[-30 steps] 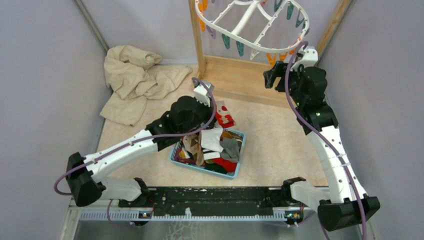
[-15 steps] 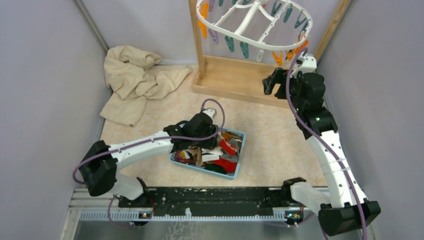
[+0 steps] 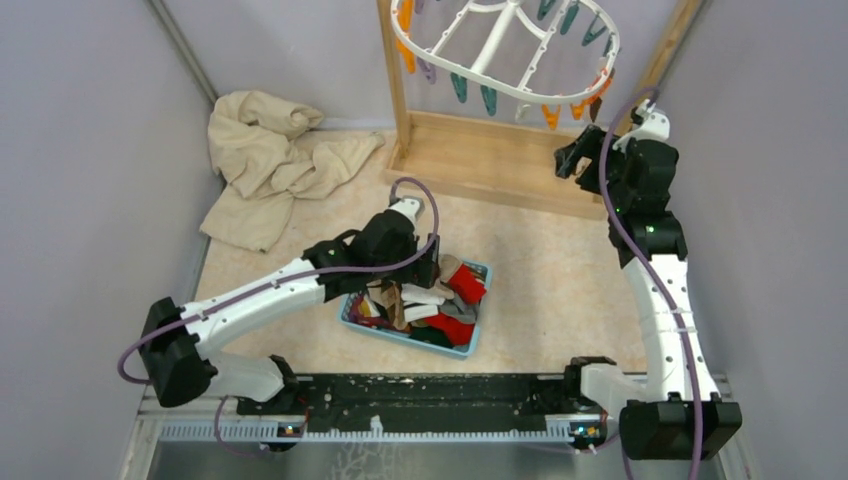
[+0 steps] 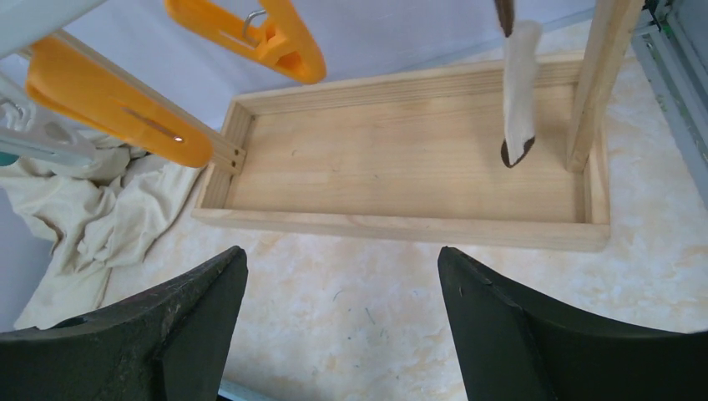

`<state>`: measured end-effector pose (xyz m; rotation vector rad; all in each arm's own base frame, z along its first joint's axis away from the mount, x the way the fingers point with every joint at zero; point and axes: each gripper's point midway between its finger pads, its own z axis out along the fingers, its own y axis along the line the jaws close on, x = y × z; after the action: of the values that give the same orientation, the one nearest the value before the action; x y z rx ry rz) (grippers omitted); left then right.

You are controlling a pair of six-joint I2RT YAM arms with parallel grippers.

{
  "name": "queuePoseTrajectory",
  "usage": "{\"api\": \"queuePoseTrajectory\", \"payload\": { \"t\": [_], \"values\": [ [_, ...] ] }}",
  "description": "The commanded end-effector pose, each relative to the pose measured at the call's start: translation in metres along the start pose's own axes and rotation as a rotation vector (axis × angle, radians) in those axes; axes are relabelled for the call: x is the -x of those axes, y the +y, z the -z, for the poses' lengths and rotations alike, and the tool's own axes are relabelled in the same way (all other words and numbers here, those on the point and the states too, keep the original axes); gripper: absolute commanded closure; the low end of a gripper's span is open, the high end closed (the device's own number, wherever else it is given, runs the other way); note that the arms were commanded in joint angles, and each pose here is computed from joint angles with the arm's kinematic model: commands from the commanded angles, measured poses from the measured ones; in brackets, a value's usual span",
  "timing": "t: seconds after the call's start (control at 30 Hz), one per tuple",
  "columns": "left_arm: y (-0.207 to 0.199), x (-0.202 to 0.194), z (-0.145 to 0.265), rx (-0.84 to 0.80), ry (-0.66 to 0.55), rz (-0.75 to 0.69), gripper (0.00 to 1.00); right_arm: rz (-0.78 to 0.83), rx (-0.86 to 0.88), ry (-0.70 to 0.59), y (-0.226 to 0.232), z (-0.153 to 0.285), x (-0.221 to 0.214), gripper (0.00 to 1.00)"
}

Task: Remove the socks clipped to the hanger
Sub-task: Place the sock in the bin, then adjust the hanger on the clothesline.

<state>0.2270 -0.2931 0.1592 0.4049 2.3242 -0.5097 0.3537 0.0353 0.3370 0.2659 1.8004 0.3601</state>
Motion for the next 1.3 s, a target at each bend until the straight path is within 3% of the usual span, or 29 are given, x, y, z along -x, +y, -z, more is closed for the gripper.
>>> {"api": "queuePoseTrajectory", "payload": {
  "t": [0.0,0.17,0.53,0.77,0.97,1.27],
  "values": [
    [0.007,0.022,0.027,0.029,-0.064,-0.013,0.01,-0.038,0.036,-0.104,0.007,0.006,0.035,0.15],
    [0.013,0.043,0.048,0.037,-0.178,-0.005,0.01,-0.047,-0.04,-0.183,-0.005,0.018,0.053,0.15],
    [0.008,0.06,0.058,0.01,-0.239,-0.028,0.01,-0.091,-0.108,-0.39,-0.023,0.04,0.132,0.17],
    [0.006,0.059,0.054,-0.002,-0.238,-0.03,0.01,-0.118,-0.044,-0.428,-0.02,0.009,0.178,0.18],
    [0.007,0.061,0.053,-0.002,-0.242,-0.042,0.01,-0.138,0.081,-0.438,-0.012,-0.031,0.19,0.31],
    [0.007,0.064,0.053,-0.001,-0.244,-0.051,0.01,-0.191,0.15,-0.444,-0.016,-0.074,0.192,0.31]
  ]
}}
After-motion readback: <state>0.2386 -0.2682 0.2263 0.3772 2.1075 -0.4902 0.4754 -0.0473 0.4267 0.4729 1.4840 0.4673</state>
